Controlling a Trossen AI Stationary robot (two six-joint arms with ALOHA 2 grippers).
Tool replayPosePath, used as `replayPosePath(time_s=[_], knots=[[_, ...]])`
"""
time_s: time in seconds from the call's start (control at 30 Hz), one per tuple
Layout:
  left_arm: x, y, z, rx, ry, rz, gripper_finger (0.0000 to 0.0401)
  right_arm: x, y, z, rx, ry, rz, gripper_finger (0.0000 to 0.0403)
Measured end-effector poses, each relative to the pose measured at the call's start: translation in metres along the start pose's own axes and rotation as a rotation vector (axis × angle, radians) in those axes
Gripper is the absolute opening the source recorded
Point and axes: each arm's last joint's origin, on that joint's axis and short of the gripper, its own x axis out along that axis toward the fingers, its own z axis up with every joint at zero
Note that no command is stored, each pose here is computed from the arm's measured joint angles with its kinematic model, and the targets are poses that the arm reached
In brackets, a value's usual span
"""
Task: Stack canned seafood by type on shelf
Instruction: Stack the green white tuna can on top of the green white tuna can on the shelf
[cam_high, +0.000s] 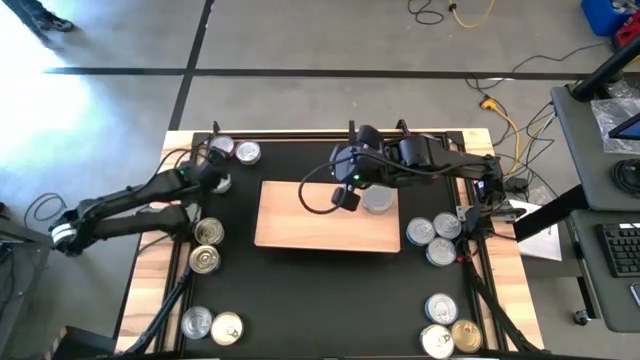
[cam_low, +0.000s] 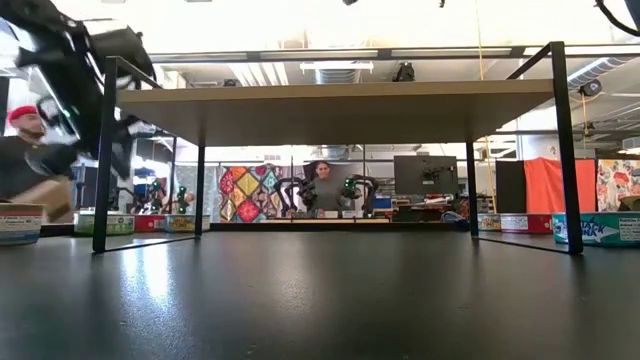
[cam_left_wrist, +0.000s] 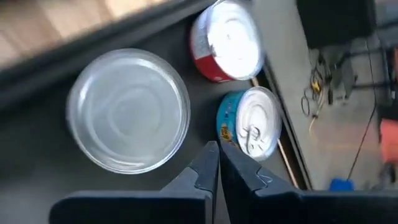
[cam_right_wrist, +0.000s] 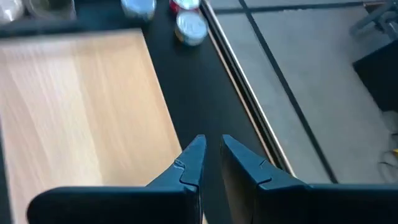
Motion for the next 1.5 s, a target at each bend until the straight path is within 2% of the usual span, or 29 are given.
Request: replayPosePath(time_s=[0.17,0.27,0.43,0.5,0.83,1.17,1.5], knots=[[0.025,0.005,-0.004,-0.199,-0.049,0.044,0.0000,0.000,-0.001,-0.008,-0.129,0.080,-0.010,0.0038],[0.035,0.006,-0.008,-0.279,-0.097,0.069,0.0000,0.000,-0.004,-0.012,-0.201,0.114,-0.013,0.0038],[0.047,0.009,-0.013,-0.264,-0.149,0.112,0.0000,0.000,-0.014,-0.012,-0.274,0.124,-0.021,0.0038],[0.050,0.012,-0.015,-0.297,-0.149,0.150,0.0000,-0.001,-0.019,-0.013,-0.281,0.129,-0.026,0.0038],[0.035,0.015,-0.027,-0.280,0.002,0.197,0.0000,-0.010,-0.037,-0.015,-0.258,0.125,-0.040,0.0038],[0.006,0.035,-0.031,-0.094,0.087,0.268,0.0000,-0.022,-0.043,-0.019,-0.182,0.108,-0.039,0.0038],[-0.030,0.068,-0.049,0.302,0.260,0.259,0.0000,-0.023,-0.044,-0.020,-0.103,0.112,-0.041,0.0038]])
